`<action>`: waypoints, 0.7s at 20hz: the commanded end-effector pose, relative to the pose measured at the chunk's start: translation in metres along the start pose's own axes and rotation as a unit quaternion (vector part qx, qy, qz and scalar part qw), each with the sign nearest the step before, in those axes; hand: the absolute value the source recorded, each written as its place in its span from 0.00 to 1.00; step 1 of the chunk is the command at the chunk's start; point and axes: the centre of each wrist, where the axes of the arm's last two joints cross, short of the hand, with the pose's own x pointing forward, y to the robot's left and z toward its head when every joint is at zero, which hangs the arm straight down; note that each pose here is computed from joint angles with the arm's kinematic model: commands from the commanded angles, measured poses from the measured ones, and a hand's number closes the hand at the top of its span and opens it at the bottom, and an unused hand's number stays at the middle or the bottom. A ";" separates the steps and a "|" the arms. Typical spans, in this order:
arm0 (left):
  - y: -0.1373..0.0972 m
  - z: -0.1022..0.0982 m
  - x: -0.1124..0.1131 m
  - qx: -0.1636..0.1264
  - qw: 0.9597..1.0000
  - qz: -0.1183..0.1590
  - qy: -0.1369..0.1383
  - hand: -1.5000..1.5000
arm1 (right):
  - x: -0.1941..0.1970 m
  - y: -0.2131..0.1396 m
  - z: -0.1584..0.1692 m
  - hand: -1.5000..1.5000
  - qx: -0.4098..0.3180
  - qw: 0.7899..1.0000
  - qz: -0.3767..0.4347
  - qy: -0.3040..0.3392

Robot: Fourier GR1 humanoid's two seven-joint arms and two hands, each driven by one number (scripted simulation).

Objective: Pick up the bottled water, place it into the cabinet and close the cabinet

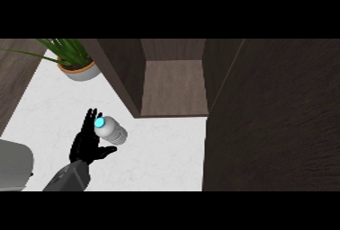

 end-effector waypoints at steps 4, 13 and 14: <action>-0.037 -0.016 -0.011 -0.049 0.998 0.040 0.001 0.00 | 0.006 -0.003 -0.001 0.00 0.011 1.000 0.009 0.011; -0.044 -0.006 -0.025 -0.082 0.996 0.038 0.000 1.00 | -0.004 -0.021 -0.014 0.00 -0.003 1.000 0.000 0.001; -0.048 -0.015 -0.020 -0.071 0.997 0.039 0.004 1.00 | -0.006 -0.007 0.010 0.00 -0.005 1.000 0.000 0.013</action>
